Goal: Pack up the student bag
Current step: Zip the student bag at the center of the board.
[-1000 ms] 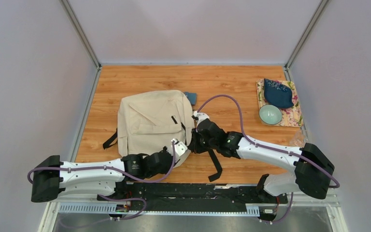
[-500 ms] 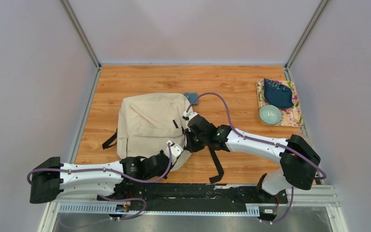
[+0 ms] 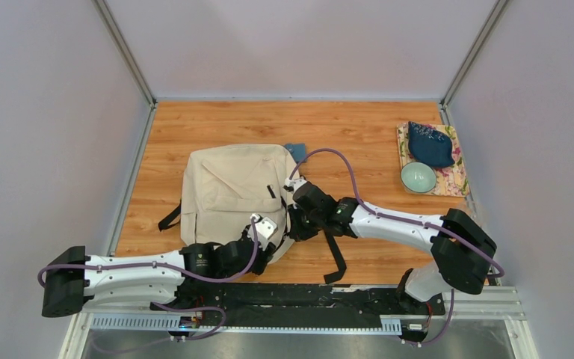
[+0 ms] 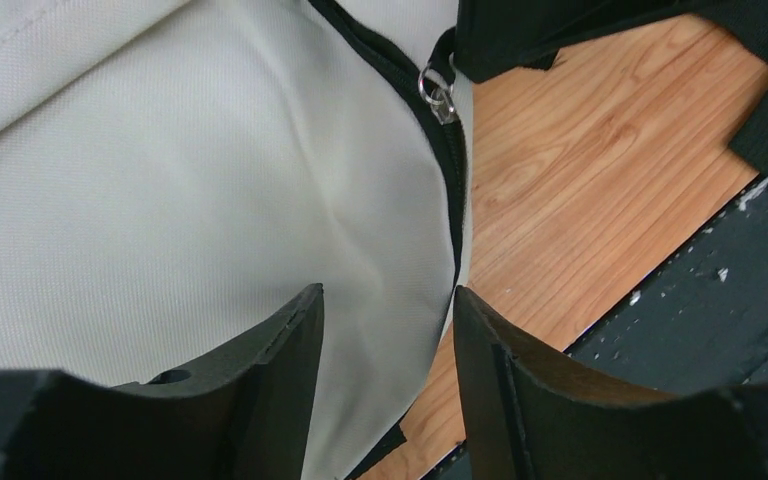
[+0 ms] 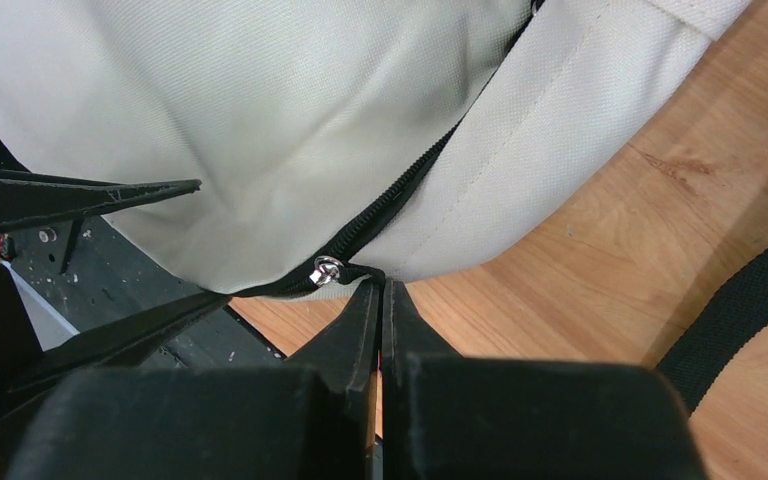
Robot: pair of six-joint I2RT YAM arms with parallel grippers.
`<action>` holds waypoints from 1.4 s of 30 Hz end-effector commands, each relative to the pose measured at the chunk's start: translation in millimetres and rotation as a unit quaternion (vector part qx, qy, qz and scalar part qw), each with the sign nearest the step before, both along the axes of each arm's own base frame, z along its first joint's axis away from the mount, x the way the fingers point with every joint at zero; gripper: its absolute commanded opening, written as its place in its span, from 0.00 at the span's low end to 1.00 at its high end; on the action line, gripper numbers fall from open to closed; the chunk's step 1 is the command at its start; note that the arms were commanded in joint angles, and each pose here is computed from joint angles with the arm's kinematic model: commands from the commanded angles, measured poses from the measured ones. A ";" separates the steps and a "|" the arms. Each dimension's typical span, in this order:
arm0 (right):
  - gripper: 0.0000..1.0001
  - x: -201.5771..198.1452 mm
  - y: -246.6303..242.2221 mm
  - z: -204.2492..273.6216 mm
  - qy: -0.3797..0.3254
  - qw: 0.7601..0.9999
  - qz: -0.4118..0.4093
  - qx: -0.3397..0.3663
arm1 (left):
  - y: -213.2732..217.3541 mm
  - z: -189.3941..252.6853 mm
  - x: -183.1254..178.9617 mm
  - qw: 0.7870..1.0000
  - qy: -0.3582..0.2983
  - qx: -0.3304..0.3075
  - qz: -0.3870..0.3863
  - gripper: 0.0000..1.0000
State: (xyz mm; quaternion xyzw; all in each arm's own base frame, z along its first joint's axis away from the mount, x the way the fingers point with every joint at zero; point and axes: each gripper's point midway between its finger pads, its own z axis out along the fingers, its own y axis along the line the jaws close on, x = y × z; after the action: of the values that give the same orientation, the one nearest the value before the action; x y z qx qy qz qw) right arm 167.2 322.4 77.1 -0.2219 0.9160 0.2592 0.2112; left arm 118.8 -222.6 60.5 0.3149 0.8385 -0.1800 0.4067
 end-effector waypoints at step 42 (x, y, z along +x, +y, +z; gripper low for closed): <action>0.00 -5.1 8.6 19.4 -0.007 0.999 0.022 0.035 | -35.4 -9.0 12.6 0.987 0.024 -0.137 0.083 0.48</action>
State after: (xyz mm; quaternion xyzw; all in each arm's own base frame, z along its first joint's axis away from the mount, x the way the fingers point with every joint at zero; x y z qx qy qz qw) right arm 158.2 321.0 81.9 -0.2303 0.9113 0.2743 0.2033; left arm 127.2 -253.9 46.0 0.1919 0.8436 -0.2622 0.4275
